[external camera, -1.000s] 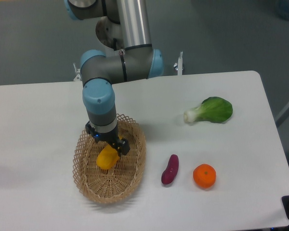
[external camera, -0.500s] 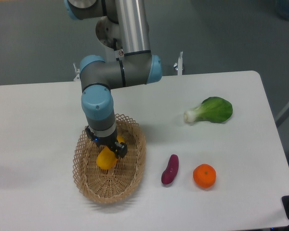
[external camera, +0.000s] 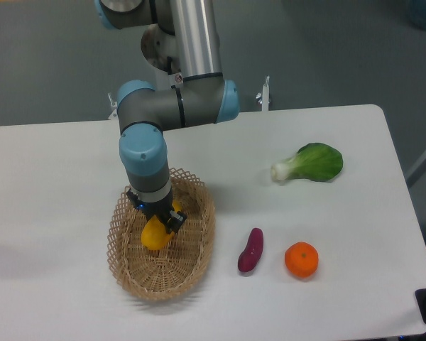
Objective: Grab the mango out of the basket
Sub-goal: 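Lower the gripper onto the yellow mango and close on it, then lift the mango out of the basket and carry it beside the bok choy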
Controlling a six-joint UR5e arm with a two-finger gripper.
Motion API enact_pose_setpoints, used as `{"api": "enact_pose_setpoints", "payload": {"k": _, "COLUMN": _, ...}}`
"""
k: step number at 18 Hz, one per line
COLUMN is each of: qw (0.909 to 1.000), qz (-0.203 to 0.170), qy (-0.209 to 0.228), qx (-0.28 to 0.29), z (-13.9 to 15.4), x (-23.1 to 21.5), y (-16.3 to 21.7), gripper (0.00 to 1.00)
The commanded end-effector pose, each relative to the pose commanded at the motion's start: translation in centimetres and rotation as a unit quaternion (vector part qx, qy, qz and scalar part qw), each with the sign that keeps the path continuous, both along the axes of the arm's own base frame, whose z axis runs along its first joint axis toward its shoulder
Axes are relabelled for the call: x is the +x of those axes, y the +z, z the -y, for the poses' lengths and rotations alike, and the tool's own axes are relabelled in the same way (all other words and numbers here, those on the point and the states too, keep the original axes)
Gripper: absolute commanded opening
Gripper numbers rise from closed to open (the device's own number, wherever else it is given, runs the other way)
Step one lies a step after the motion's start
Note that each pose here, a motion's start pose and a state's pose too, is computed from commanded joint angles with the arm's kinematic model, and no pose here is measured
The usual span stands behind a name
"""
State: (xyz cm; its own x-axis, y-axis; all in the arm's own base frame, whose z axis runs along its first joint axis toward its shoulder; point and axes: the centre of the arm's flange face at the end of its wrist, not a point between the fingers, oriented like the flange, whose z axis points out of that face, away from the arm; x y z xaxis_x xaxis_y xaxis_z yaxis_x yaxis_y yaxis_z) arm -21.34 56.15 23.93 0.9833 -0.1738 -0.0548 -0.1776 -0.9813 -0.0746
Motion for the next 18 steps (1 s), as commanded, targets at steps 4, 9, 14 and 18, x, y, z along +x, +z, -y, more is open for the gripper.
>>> {"api": "enact_pose_setpoints", "payload": {"k": 4, "qw": 1.0, "qz": -0.003, "qy": 0.004, "qx": 0.008, "z": 0.0, "x": -0.8, "y": 1.2, "gripper": 0.57}}
{"api": "enact_pose_setpoints", "payload": {"k": 9, "qw": 0.9988, "qz": -0.017, "qy": 0.035, "qx": 0.029, "z": 1.9, "x": -4.1, "y": 4.3, "gripper": 0.57}}
{"api": "enact_pose_setpoints", "payload": {"k": 14, "qw": 0.9976, "qz": -0.044, "qy": 0.029, "qx": 0.045, "z": 4.2, "x": -8.4, "y": 7.3, "gripper": 0.57}}
{"api": "enact_pose_setpoints", "payload": {"k": 18, "qw": 0.9967, "qz": -0.062, "qy": 0.028, "qx": 0.044, "z": 8.4, "x": -14.6, "y": 8.9, "gripper": 0.57}}
